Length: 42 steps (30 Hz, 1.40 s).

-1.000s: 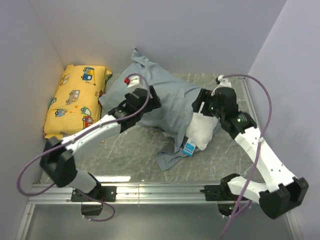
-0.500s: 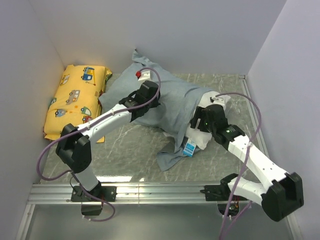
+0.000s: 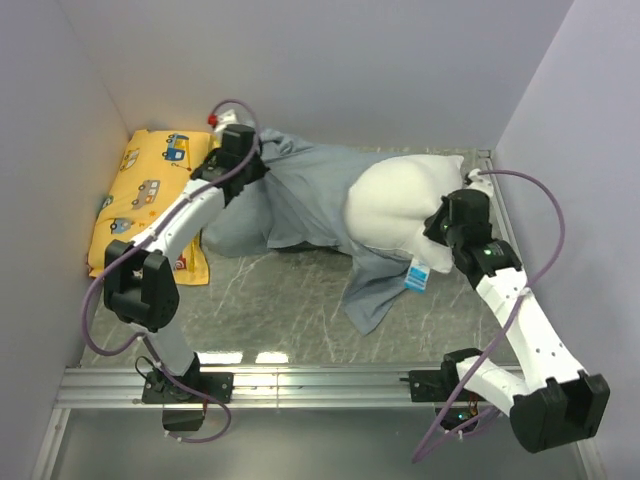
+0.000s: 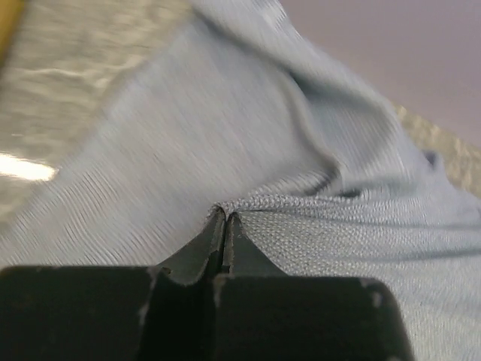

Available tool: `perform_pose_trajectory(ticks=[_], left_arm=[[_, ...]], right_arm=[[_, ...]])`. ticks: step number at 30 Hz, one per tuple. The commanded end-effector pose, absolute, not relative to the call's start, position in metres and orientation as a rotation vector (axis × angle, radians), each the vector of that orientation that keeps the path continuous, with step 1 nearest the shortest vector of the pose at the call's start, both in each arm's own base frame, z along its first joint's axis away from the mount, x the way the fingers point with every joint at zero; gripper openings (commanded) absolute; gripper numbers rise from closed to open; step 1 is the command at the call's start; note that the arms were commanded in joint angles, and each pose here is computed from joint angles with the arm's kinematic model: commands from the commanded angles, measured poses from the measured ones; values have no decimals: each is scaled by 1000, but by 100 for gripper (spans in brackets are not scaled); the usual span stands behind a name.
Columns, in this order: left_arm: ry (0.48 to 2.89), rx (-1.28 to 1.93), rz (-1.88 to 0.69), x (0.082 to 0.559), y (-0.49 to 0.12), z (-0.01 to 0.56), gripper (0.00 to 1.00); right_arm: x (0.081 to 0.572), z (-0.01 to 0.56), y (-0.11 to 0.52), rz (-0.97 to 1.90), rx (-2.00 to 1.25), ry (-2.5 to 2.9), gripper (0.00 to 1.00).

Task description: Remove the pillowcase from the pillow

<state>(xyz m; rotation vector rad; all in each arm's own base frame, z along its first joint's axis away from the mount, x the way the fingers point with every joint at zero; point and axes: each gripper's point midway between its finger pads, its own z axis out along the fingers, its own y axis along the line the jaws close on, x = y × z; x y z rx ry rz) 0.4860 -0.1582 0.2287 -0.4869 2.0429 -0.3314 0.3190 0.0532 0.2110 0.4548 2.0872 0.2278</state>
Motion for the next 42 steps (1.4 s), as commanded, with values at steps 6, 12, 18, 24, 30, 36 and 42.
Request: perform_pose_trajectory(ticks=[6,12,18,24,30,36,42], left_arm=[[1963,-732,-235,482,-50,223,1],[2048,-661,-381,443,-133,176,0],[2113,-635,-511,397,-177,132,1],[2116,-591,-562,368,-200,129,1],[2111,-580,-605,337,-210,131,1],[2024,-582,-524,329,-187,171,1],[1836,-541,-455,356,-175,273,64]], right_arm=[[305,255,-26,27,655,1932,0],[306,278,11,91,523,1922,51],[315,303,67,100,315,1970,80],[333,237,116,90,192,2139,85],[353,148,133,49,188,2284,88],[341,101,132,90,233,2301,1],[326,75,125,102,254,2327,0]])
